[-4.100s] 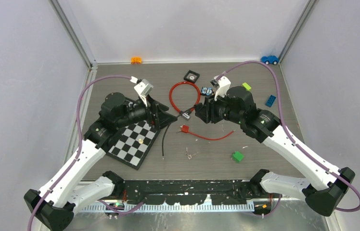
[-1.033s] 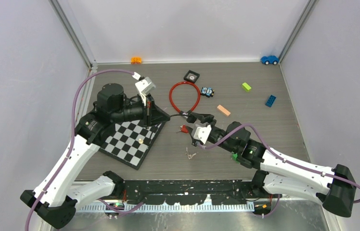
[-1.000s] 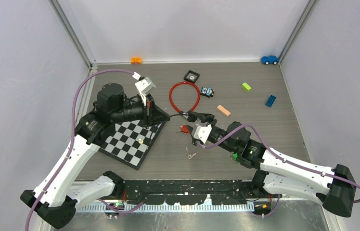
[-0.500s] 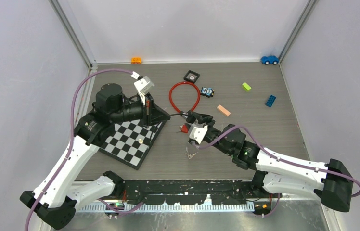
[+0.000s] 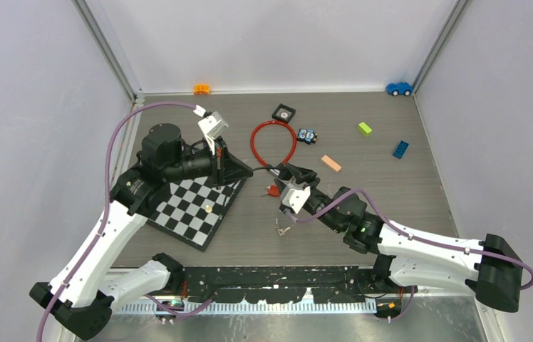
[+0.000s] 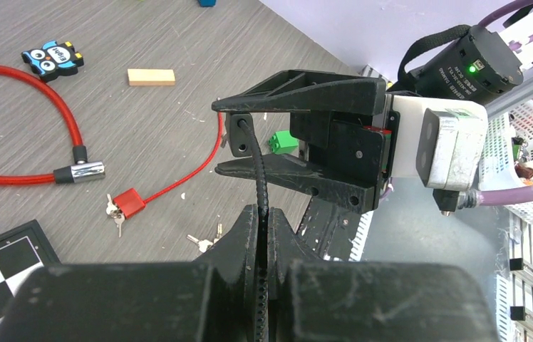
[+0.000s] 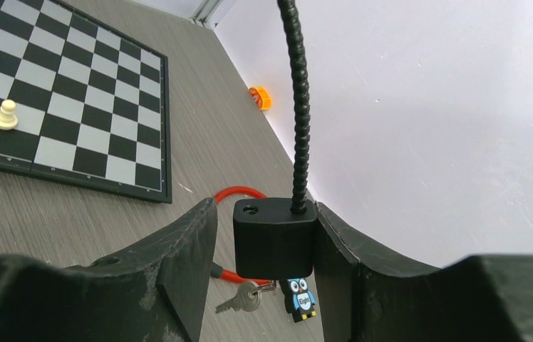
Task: Lock with the key
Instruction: Pick up the lock from the center of the board.
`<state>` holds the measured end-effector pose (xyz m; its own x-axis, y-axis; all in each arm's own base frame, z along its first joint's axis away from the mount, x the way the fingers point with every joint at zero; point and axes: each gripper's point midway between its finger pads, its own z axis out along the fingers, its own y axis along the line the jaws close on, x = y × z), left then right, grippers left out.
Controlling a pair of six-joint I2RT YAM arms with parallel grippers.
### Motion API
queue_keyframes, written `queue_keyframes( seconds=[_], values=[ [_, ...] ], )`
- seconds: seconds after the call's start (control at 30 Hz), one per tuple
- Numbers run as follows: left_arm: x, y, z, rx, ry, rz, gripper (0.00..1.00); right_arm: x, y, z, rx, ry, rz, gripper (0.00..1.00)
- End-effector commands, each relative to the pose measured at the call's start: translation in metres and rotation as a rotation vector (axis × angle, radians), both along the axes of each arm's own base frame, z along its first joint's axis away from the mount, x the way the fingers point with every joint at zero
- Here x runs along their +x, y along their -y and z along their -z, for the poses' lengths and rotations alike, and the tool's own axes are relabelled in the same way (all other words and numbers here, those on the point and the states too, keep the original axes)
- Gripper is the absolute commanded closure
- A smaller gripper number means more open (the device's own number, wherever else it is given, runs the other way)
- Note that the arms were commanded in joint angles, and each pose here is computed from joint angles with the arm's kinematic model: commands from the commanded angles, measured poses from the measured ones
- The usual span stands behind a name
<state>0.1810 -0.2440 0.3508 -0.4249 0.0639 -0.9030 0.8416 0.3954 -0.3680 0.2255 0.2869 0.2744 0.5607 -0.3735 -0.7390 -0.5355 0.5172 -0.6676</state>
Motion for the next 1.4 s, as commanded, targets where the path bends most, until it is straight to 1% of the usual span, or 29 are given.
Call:
queue_keyframes(
  seconds=[0.0, 0.07, 0.13, 0.2, 0.23, 0.27, 0.3, 0.37, 0.4, 0.43, 0.5, 0.53, 0.6, 0.63, 0.7, 0.87, 1.13, 1.2, 1.3, 1.33, 1.37],
  values=[
    [-0.003, 0.003, -0.021, -0.062, 0.062, 0.025, 1.00, -0.002, 0.000, -0.022, 0.113, 0.024, 0.003, 0.45],
    [-0.003, 0.003, -0.021, -0.063, 0.061, 0.024, 1.00, -0.001, 0.000, -0.021, 0.112, 0.021, 0.009, 0.49],
    [-0.003, 0.003, -0.021, -0.064, 0.060, 0.023, 1.00, -0.001, 0.001, -0.021, 0.112, 0.020, 0.016, 0.58],
    [-0.003, 0.003, -0.022, -0.065, 0.062, 0.022, 1.00, 0.000, 0.002, -0.020, 0.112, 0.019, 0.023, 0.76],
    [-0.003, 0.003, -0.022, -0.065, 0.063, 0.020, 1.00, 0.001, 0.003, -0.021, 0.116, 0.016, 0.028, 0.87],
    [-0.003, 0.003, -0.022, -0.065, 0.064, 0.019, 1.00, 0.001, 0.004, -0.021, 0.122, 0.012, 0.035, 0.96],
    [-0.003, 0.002, -0.022, -0.065, 0.064, 0.017, 1.00, 0.002, 0.005, -0.022, 0.129, 0.009, 0.040, 0.99],
    [-0.003, 0.001, -0.022, -0.065, 0.067, 0.010, 1.00, 0.002, 0.008, -0.023, 0.137, 0.007, 0.051, 0.99],
    [-0.003, 0.001, -0.023, -0.065, 0.071, 0.006, 0.95, 0.002, 0.009, -0.024, 0.142, 0.005, 0.055, 0.99],
    [-0.003, 0.000, -0.023, -0.065, 0.073, 0.003, 0.85, 0.002, 0.010, -0.025, 0.150, 0.004, 0.056, 0.99],
    [-0.003, -0.001, -0.022, -0.062, 0.074, -0.002, 0.61, 0.000, 0.011, -0.029, 0.168, 0.001, 0.051, 0.99],
    [-0.003, -0.001, -0.022, -0.062, 0.075, -0.004, 0.52, -0.001, 0.012, -0.030, 0.177, -0.001, 0.047, 0.99],
    [-0.004, -0.002, -0.021, -0.058, 0.073, -0.005, 0.40, -0.004, 0.012, -0.034, 0.200, -0.009, 0.027, 0.99],
    [-0.005, -0.003, -0.021, -0.058, 0.073, -0.005, 0.37, -0.007, 0.011, -0.036, 0.207, -0.010, 0.012, 0.99],
    [-0.007, -0.004, -0.021, -0.060, 0.075, -0.002, 0.33, -0.010, 0.011, -0.040, 0.227, -0.018, -0.004, 0.99],
    [-0.014, -0.008, -0.016, -0.041, 0.074, 0.006, 0.31, -0.012, 0.015, -0.048, 0.256, -0.015, -0.008, 0.99],
    [-0.024, -0.025, -0.007, 0.057, 0.080, -0.014, 0.32, -0.015, 0.021, -0.052, 0.233, -0.003, -0.003, 0.99],
    [-0.029, -0.028, -0.007, 0.074, 0.068, -0.008, 0.35, -0.016, 0.023, -0.052, 0.231, 0.000, -0.003, 0.99],
    [-0.038, -0.029, -0.008, 0.072, 0.055, 0.019, 0.42, -0.015, 0.025, -0.050, 0.219, -0.001, 0.006, 0.99],
    [-0.041, -0.028, -0.008, 0.066, 0.051, 0.033, 0.45, -0.015, 0.025, -0.049, 0.216, -0.001, 0.009, 0.99],
    [-0.043, -0.028, -0.008, 0.063, 0.048, 0.039, 0.50, -0.015, 0.025, -0.049, 0.215, -0.002, 0.009, 0.99]
  ],
)
